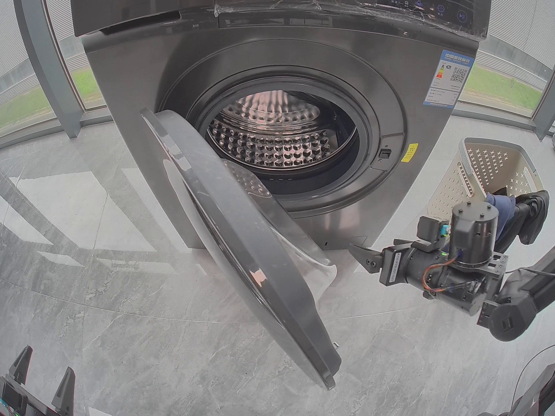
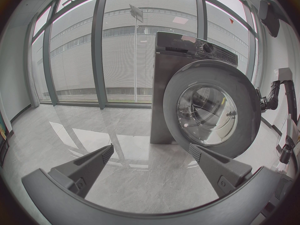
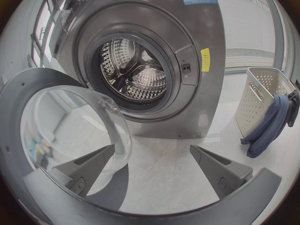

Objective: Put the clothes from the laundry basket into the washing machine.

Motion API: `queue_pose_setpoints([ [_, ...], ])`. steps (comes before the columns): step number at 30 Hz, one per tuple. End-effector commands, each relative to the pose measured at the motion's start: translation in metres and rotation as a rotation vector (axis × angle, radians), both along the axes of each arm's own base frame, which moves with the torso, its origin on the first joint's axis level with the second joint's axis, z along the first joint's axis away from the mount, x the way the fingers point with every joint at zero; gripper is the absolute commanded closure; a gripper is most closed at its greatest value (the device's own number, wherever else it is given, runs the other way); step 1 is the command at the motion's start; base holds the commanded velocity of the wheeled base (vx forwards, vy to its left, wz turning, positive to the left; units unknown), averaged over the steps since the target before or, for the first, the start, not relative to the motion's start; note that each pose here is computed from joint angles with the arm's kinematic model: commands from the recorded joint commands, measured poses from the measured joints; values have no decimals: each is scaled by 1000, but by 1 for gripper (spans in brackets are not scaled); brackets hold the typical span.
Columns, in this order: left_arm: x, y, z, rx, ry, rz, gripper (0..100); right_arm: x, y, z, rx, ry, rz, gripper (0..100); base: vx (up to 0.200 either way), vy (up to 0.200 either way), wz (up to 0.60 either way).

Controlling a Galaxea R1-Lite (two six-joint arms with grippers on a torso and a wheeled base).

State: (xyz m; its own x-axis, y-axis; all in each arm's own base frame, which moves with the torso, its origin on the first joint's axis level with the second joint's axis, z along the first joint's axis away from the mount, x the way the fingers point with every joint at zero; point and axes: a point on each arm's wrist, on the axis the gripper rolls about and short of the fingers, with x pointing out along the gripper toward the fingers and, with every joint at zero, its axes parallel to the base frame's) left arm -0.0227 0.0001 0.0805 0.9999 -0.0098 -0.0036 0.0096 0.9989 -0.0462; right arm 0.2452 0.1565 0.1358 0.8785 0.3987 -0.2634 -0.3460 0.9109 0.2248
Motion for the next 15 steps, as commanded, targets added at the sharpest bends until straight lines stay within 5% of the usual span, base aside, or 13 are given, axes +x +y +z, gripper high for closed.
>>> queue_pose_setpoints([
  [1, 0, 0, -5, -1, -2, -1, 0, 32, 9, -24, -42, 37, -31, 0, 0, 0, 0],
  [15, 0, 0, -5, -3, -2, 1, 0, 4, 42, -34, -52, 66, 111, 0, 0, 0, 0],
])
